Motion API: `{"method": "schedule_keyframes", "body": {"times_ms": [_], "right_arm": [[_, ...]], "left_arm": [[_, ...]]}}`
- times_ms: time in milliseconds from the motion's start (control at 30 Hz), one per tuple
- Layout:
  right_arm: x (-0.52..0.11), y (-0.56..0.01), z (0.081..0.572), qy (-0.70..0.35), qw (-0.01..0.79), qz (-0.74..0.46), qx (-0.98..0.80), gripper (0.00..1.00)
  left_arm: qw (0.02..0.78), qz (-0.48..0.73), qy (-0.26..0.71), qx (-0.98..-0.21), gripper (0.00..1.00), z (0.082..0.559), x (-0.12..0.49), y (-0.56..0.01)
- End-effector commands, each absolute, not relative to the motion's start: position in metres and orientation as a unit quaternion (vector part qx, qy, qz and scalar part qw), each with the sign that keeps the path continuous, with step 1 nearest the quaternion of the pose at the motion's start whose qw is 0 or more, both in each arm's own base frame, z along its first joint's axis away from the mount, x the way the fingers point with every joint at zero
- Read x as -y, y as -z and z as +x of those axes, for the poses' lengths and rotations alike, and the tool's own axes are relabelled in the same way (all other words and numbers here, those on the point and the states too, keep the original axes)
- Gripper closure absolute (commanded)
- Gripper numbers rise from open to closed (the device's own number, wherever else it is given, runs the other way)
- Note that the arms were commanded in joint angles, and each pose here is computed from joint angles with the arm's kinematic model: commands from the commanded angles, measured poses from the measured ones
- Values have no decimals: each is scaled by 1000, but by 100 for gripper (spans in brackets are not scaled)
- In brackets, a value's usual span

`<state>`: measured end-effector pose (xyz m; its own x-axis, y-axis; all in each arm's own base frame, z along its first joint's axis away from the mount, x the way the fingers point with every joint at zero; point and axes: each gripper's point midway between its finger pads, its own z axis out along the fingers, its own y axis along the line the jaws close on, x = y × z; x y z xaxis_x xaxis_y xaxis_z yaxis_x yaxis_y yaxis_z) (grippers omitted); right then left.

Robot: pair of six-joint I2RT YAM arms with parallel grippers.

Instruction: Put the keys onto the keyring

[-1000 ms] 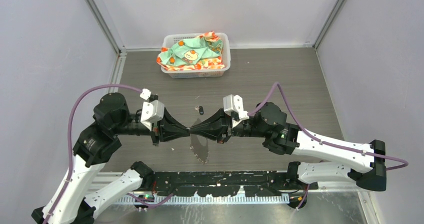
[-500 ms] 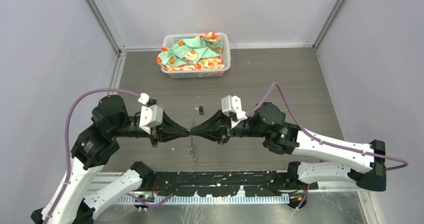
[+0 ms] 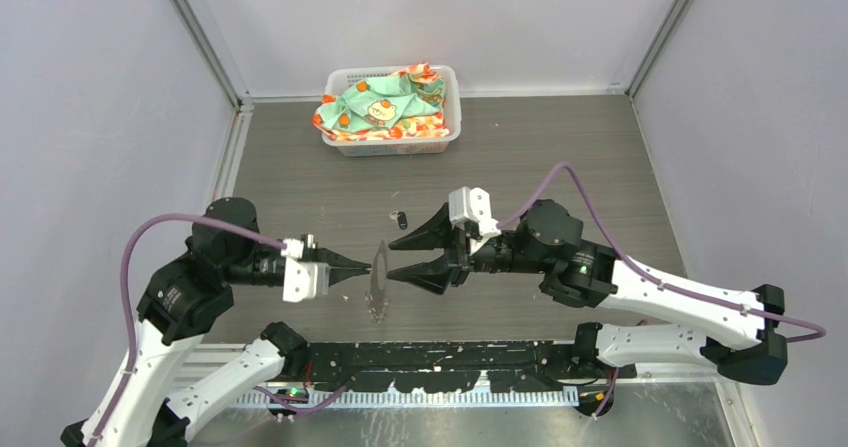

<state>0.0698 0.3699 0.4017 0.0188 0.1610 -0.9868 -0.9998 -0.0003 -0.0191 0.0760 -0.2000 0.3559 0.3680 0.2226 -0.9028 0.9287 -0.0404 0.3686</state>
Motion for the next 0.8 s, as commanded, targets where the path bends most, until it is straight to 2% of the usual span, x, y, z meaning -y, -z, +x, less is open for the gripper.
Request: {"method": "schedule_keyframes", "body": {"times_ms": [0, 167, 333, 500, 633, 767], "right_arm": [[-343, -442, 74, -511, 588, -448, -439, 49], [-340, -437, 80, -495, 595, -444, -452, 49], [-339, -426, 82, -490, 592, -445, -461, 50], [-347, -414, 82, -483, 576, -462, -471, 53], [-345, -406, 100, -452, 586, -441, -507, 53], [-330, -399, 129, -410, 607, -379, -565, 48]], "left_arm": [[566, 727, 222, -320, 100, 76, 190, -356], [590, 763, 157, -214, 100, 73, 189, -354], [588, 777, 142, -176, 100, 68, 188, -353], [576, 750, 201, -254, 100, 71, 192, -367], [547, 691, 285, -376, 100, 75, 197, -370], [517, 583, 364, -511, 100, 83, 202, -365]]}}
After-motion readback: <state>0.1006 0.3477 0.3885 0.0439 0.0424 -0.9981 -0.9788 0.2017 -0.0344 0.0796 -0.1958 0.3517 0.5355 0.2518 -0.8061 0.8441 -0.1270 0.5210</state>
